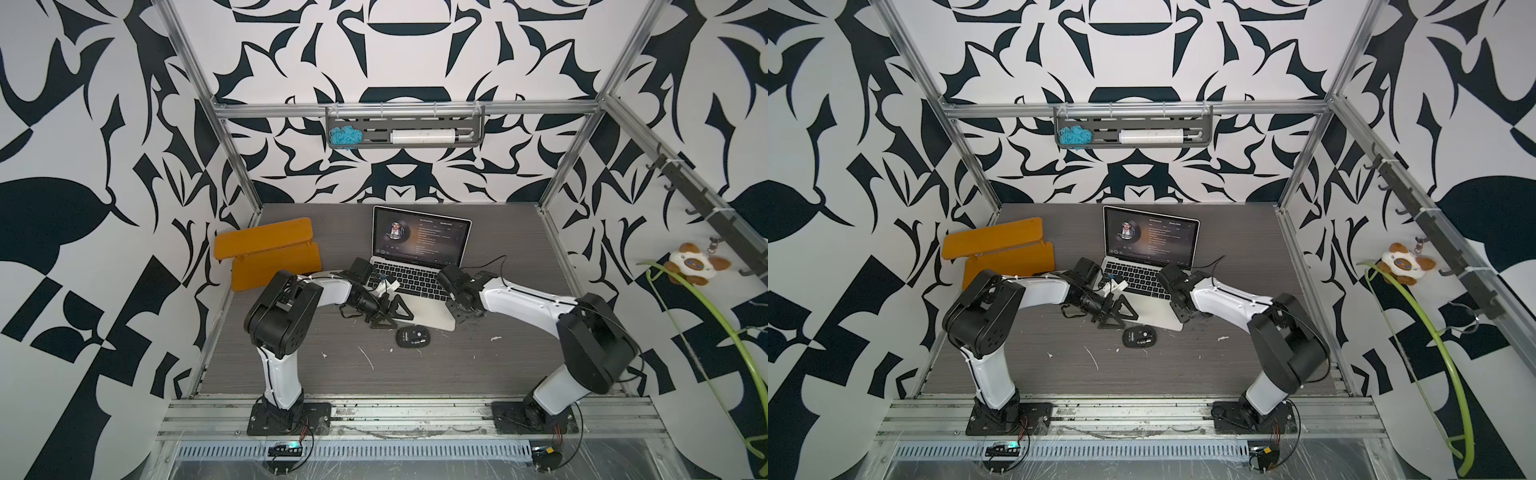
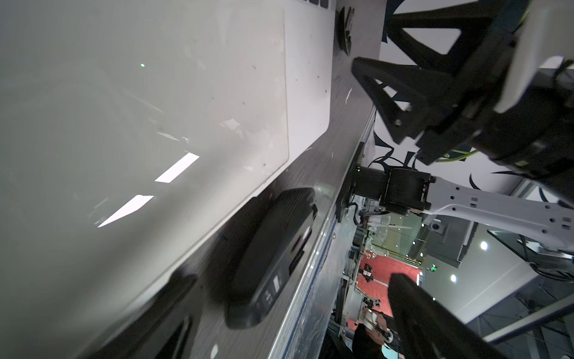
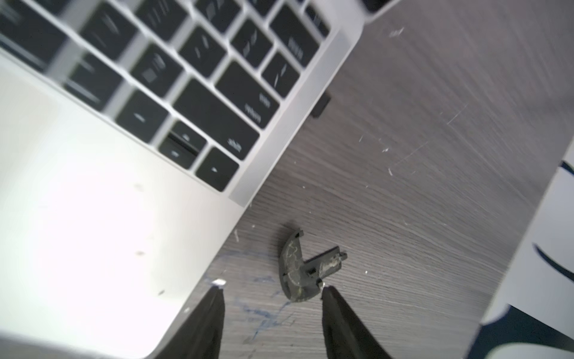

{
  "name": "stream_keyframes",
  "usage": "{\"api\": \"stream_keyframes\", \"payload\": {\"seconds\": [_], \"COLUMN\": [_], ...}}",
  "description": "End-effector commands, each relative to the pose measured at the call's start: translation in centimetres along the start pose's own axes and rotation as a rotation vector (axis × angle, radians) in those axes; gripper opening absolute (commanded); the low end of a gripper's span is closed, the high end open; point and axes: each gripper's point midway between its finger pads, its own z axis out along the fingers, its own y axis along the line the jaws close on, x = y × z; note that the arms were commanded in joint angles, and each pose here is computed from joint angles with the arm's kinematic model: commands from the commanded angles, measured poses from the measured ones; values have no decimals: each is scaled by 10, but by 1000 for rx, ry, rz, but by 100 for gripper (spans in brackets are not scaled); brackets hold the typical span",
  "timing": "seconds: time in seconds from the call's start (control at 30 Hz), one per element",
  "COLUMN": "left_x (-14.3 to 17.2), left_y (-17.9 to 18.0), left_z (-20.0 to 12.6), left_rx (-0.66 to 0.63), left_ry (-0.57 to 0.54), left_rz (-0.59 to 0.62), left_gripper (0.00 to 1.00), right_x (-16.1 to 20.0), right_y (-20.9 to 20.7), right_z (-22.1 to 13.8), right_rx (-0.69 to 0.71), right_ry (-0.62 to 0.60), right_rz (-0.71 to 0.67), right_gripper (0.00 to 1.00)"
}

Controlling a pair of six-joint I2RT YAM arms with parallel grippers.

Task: Remove the wireless mouse receiver from the laptop
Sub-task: Take out the USB plug from the USB port.

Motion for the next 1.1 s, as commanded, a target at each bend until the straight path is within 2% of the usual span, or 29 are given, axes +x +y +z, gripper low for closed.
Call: {"api": "stream_keyframes", "payload": {"seconds": [0.0, 0.13, 0.23, 0.3, 0.4, 0.47, 0.57, 0.67, 0.77, 0.83, 0.97, 1.07], "left_x": [-4, -13, -25, -37, -56, -63, -76, -88, -97, -103, -118, -126], "left_y": [-2, 2, 0, -9, -23, -26, -32, -33, -18, -7, 7, 26], "left_z": [-22, -49, -70, -84, -97, -106, -121, -128, -131, -131, -130, -127], "left_rx": [-58, -187, -295, -336, -365, -406, -480, -533, -599, -607, -558, -607], "left_ry": [-55, -123, -206, -263, -278, -265, -327, -327, -291, -278, -290, -238], "left_rz": [11, 48, 119, 158, 206, 244, 327, 415, 418, 418, 375, 377], "left_gripper": [99, 99, 99, 99, 99, 99, 99, 99, 100, 99, 93, 89], "right_x": [-28, -41, -47, -49, -56, -59, -64, -61, -59, -54, -49, -47], "right_y": [-20, -53, -75, -85, -73, -68, -61, -58, -63, -53, -56, -57], "right_z": [-35, -66, -80, -85, -83, -82, -88, -88, -74, -63, -36, -19], "right_rx": [-71, -65, -87, -113, -298, -367, -397, -363, -299, -314, -256, -228], "right_ry": [-189, -376, -474, -491, -462, -448, -500, -558, -493, -462, -402, -368], "right_rz": [183, 332, 428, 479, 465, 462, 354, 195, 92, -31, -141, -200], "right_gripper": [73, 99, 97, 95, 92, 93, 96, 99, 98, 92, 87, 83]}}
